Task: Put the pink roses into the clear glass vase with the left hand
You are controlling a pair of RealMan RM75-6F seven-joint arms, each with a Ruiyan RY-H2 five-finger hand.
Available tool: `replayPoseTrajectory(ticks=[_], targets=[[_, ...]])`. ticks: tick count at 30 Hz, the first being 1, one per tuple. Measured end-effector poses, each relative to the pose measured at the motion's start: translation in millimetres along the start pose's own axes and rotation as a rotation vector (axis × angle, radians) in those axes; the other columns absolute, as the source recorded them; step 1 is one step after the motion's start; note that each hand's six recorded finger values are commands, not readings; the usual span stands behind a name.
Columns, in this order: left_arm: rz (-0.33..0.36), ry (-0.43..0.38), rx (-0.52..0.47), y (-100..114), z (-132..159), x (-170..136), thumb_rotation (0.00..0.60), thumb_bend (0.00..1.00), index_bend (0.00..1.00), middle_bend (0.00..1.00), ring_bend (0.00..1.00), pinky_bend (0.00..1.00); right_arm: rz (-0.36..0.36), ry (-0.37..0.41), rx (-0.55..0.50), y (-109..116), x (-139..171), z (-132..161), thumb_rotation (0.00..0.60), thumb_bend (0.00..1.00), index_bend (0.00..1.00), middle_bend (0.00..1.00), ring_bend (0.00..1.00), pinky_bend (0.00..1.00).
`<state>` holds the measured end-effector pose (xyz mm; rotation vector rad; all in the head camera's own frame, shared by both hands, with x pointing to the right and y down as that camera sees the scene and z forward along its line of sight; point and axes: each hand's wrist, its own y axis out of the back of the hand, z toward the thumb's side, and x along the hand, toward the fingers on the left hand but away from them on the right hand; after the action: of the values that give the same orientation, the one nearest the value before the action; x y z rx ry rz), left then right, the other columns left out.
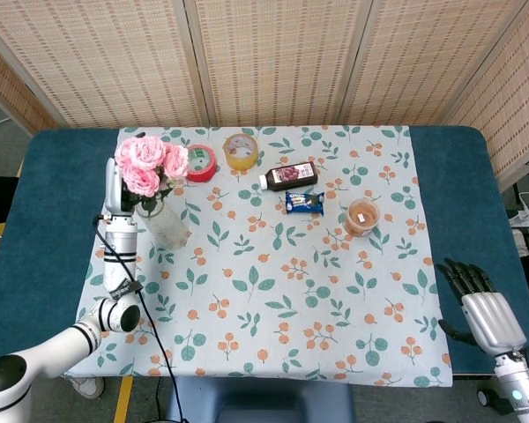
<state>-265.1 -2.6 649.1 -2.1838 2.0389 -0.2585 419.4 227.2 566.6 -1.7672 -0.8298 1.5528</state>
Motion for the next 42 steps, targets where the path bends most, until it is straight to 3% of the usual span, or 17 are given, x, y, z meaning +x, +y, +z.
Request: replayPoseTrajectory(ticks=[1, 2, 4, 12, 17, 29, 38, 42], targets=[[-0.016, 0.006, -0.002, -3, -4, -4, 0.600, 0.45, 0.10, 0.22, 0.11, 0.08, -0.001, 0.000, 0.000, 0, 0, 0, 0.600, 0.18, 0.00, 0.00, 0.00, 0.00], [-0.040, 0.016, -0.010, -7, -10, -10, 0.600, 0.44, 0.03, 0.11, 0.05, 0.06, -0.003, 0.001, -0.001, 1, 0, 1, 0.600, 0.18, 0.00, 0.00, 0.00, 0.00], [-0.071, 0.028, -0.025, -12, -15, -18, 0.600, 0.42, 0.00, 0.00, 0.00, 0.04, -0.008, 0.003, -0.002, 2, 1, 1, 0.600, 0.18, 0.00, 0.00, 0.00, 0.00], [-0.150, -0.015, 0.010, -19, -10, -34, 0.600, 0.38, 0.00, 0.00, 0.00, 0.03, -0.015, 0.008, 0.006, 4, 4, 2, 0.600, 0.18, 0.00, 0.00, 0.00, 0.00], [-0.163, -0.019, 0.058, -14, -10, -42, 0.600, 0.38, 0.00, 0.00, 0.00, 0.03, -0.020, 0.016, 0.002, 5, 6, 4, 0.600, 0.18, 0.00, 0.00, 0.00, 0.00], [-0.246, 0.137, 0.392, 51, -48, -133, 0.600, 0.37, 0.00, 0.00, 0.00, 0.03, -0.007, 0.045, -0.004, 3, 7, 11, 0.600, 0.18, 0.00, 0.00, 0.00, 0.00], [-0.249, 0.125, 0.621, 112, -20, -206, 0.600, 0.37, 0.00, 0.00, 0.00, 0.03, 0.027, 0.064, 0.015, -7, 7, 17, 0.600, 0.18, 0.00, 0.00, 0.00, 0.00], [-0.256, 0.120, 0.705, 123, -12, -220, 0.600, 0.36, 0.00, 0.00, 0.00, 0.03, 0.044, 0.074, 0.024, -12, 7, 21, 0.600, 0.18, 0.00, 0.00, 0.00, 0.00]])
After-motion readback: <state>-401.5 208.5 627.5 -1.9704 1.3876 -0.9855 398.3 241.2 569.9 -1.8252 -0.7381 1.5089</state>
